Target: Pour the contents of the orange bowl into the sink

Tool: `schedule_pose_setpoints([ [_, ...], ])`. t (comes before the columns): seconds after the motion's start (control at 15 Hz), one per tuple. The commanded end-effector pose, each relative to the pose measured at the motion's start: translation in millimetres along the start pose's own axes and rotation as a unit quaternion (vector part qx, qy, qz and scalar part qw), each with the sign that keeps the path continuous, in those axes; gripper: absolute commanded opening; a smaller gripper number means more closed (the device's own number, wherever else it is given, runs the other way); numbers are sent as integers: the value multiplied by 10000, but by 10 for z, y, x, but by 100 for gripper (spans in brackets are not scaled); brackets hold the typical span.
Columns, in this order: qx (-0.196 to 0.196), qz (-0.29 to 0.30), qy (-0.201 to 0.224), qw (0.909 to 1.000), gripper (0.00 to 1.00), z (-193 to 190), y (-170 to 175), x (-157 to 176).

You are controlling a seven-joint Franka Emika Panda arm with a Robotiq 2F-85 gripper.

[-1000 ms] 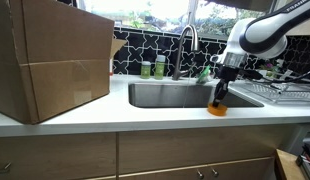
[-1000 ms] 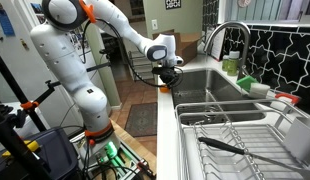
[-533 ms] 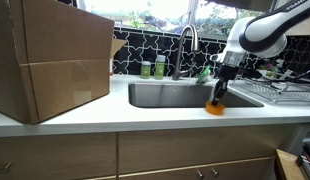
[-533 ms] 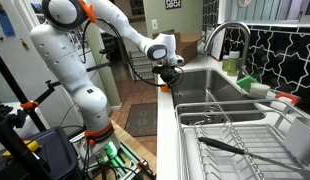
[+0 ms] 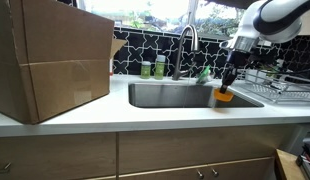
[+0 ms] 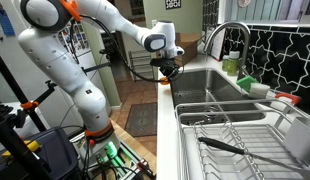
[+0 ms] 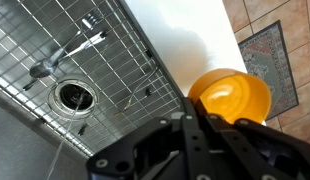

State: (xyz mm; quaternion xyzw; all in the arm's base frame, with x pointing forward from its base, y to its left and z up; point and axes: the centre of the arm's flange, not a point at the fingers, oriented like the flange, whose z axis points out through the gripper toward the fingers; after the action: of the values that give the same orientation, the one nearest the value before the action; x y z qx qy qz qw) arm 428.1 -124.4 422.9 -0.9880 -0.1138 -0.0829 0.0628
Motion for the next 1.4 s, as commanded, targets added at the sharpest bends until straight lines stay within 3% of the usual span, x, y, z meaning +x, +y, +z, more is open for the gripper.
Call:
schedule_pose_setpoints([
  [0.0,-58,231,60,9997,1,-562,66,-368],
  [0.07,-33,103,36,9999,4,-275,61,-154],
  [0.27,-56,173,156,9997,4,-538,97,-302],
  [0.73,-50,179,135,9997,1,-524,87,-310],
  [1.0,-1026,883,561,9892,1,-728,629,-390],
  [1.33,-2187,1538,729,9608,1,-877,1164,-446],
])
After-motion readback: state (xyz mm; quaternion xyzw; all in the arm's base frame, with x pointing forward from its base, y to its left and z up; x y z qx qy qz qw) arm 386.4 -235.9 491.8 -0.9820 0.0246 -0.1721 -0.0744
